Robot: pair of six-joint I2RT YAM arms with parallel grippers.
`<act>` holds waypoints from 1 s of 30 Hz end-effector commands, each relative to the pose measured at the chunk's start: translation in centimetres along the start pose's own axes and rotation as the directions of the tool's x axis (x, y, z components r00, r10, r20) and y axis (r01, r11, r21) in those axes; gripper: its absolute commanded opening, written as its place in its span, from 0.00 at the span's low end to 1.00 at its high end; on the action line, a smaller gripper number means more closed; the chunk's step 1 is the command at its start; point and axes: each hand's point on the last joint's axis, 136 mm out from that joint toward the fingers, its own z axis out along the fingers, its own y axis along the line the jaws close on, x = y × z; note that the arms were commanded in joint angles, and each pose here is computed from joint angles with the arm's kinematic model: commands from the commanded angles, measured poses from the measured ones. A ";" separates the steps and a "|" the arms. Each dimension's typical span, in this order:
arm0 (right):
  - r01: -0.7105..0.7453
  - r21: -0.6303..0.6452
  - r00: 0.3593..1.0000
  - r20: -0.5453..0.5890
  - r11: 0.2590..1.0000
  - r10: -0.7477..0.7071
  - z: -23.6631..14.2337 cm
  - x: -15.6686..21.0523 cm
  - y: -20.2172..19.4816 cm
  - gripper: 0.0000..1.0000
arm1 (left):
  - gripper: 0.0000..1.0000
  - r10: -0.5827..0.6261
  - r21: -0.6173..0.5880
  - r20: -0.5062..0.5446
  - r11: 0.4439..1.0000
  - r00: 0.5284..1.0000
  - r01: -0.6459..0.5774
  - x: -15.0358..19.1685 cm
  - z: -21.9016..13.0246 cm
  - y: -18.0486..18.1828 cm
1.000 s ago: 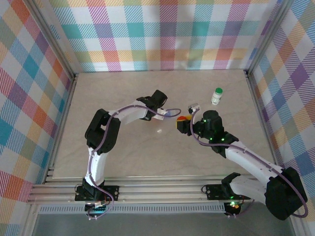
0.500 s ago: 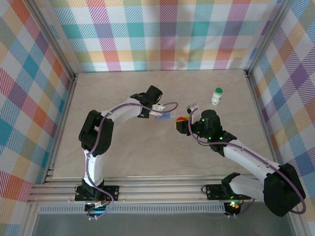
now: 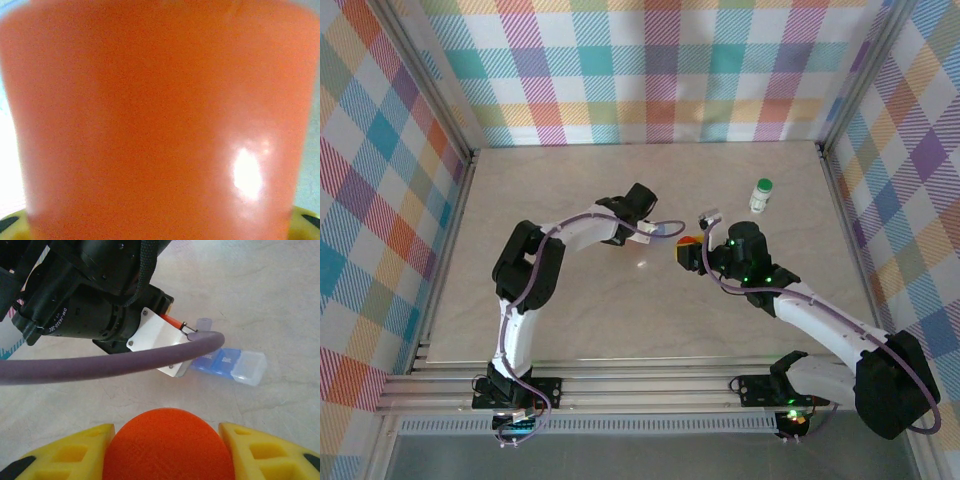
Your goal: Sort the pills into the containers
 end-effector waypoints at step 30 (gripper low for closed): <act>0.005 -0.039 0.999 0.039 0.999 -0.004 -0.1 -1.7 1.0 0.00 | 0.00 -0.218 0.031 0.118 0.976 0.969 0.216 0.4 -2.4 0.8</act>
